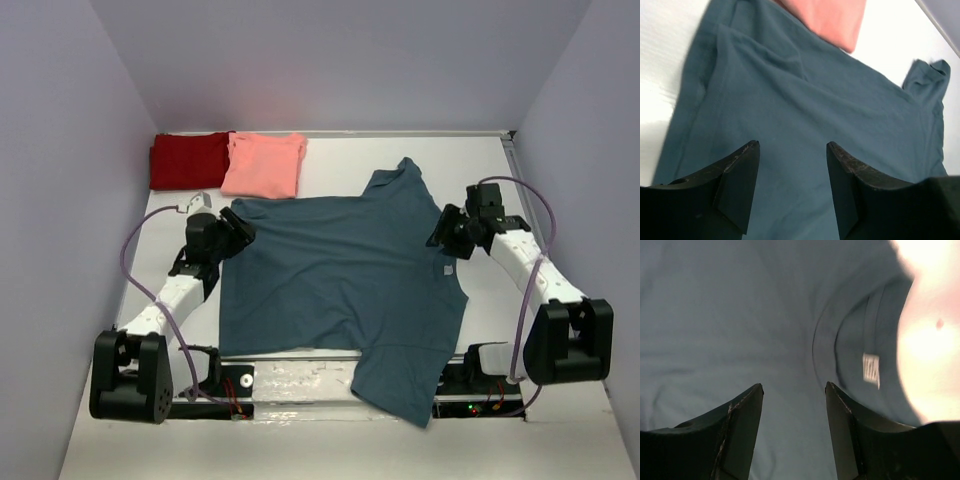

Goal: Fold and stack the t-shirts
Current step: Flatten out the tshirt

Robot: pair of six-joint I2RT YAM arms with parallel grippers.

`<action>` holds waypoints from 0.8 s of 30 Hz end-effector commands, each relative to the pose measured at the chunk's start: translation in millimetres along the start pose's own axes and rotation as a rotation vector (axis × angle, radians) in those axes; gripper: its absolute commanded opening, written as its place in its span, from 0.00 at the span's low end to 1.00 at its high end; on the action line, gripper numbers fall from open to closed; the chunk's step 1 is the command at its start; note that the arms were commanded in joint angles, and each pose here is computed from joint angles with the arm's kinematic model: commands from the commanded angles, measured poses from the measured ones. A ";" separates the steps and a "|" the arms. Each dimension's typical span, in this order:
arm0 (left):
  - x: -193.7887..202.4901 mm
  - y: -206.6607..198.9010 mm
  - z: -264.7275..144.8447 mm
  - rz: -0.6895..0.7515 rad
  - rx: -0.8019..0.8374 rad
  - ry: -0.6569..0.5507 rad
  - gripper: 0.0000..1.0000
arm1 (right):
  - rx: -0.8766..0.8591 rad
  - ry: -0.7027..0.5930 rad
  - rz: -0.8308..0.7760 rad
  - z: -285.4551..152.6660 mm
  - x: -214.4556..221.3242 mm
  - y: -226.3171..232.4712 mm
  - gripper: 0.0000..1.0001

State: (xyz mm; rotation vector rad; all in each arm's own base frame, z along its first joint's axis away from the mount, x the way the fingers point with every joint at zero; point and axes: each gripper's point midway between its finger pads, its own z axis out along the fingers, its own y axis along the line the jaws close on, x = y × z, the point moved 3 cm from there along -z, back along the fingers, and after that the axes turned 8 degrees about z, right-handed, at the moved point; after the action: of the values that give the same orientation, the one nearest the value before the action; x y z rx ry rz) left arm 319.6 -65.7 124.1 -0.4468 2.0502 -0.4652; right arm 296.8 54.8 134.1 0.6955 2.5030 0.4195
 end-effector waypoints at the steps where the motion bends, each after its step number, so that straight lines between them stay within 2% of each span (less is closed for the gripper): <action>1: 24.2 -0.5 -21.8 -0.011 -0.001 0.052 0.65 | -0.164 0.041 0.007 -26.6 32.2 13.0 0.59; 4: 41.4 -4.7 -43.6 0.014 0.015 0.077 0.65 | -0.123 0.057 -0.012 -35.6 53.8 -2.4 0.59; 7: 53.0 4.3 -50.3 0.028 -0.020 0.084 0.65 | -0.148 0.106 -0.029 -38.1 71.6 9.3 0.59; 10: 45.6 12.2 -50.1 0.037 -0.078 0.043 0.65 | -0.032 0.059 -0.031 -25.8 59.2 -2.8 0.59; 14: 33.2 9.8 -35.8 0.047 -0.102 0.012 0.65 | -0.064 0.031 -0.053 -9.1 35.1 17.6 0.59; 20: 3.2 1.9 -1.3 0.081 -0.169 -0.014 0.65 | 0.031 -0.033 -0.116 20.5 -23.6 42.7 0.62; 21: -13.6 -5.9 3.2 0.085 -0.169 -0.047 0.65 | 0.012 -0.069 -0.122 17.0 -38.9 54.9 0.62; 24: -35.2 -10.5 18.2 0.062 -0.163 -0.073 0.65 | -0.052 -0.065 -0.144 19.4 -51.4 75.4 0.62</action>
State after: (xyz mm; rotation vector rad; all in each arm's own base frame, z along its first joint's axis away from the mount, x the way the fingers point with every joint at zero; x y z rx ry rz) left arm 310.2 -68.7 101.0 -0.4805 2.1992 -0.2522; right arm 342.4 87.3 135.1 0.5829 2.5691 0.3740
